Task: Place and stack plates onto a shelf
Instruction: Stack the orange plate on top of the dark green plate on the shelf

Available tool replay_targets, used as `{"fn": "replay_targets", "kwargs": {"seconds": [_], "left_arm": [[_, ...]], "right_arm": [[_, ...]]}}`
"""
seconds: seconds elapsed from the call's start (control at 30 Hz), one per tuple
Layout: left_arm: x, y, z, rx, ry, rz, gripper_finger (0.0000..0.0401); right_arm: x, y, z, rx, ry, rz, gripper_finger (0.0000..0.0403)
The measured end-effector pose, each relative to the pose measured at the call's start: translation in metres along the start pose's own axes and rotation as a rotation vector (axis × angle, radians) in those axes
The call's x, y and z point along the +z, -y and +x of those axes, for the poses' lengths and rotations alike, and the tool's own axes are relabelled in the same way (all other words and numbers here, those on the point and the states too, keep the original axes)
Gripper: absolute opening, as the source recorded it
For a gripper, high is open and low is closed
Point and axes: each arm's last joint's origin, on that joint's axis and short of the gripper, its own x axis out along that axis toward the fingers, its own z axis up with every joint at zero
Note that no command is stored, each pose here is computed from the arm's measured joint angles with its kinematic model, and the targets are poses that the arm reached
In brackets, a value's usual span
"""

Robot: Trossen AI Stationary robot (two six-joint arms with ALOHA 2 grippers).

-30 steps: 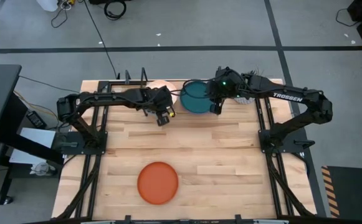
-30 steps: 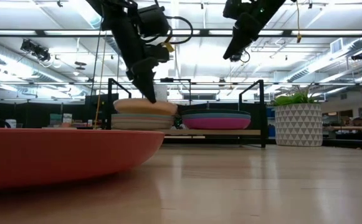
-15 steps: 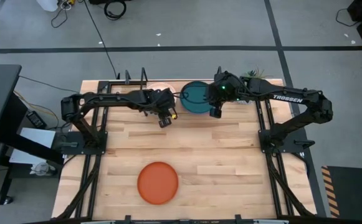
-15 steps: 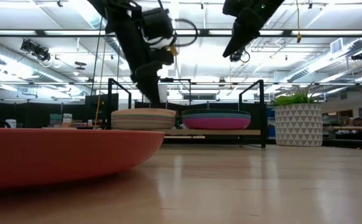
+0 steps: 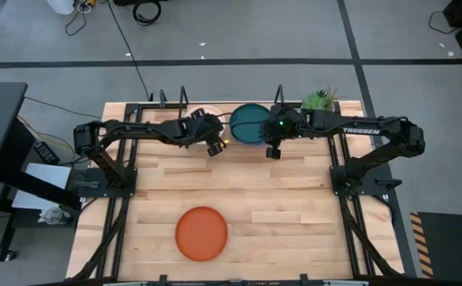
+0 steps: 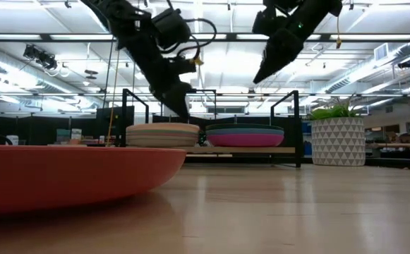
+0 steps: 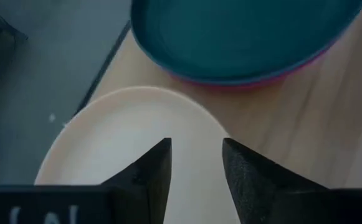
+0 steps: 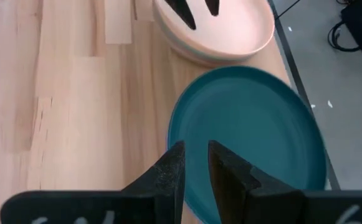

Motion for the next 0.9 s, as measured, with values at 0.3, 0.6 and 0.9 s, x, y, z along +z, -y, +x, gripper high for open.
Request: {"fn": "replay_targets", "kwargs": {"seconds": [0.3, 0.6, 0.9], "left_arm": [[-0.009, 0.005, 0.005, -0.064, -0.004, 0.031, 0.0144], [-0.015, 0.0, 0.001, -0.017, -0.069, 0.057, 0.0144], [-0.003, 0.018, -0.043, -0.51, 0.071, 0.143, 0.0144]], "right_arm": [[-0.006, -0.002, 0.006, 0.0, 0.001, -0.001, 0.0075], [-0.004, -0.008, 0.005, 0.018, 0.021, -0.011, 0.0075], [-0.009, -0.013, 0.009, 0.051, 0.011, -0.008, 0.0075]]}}
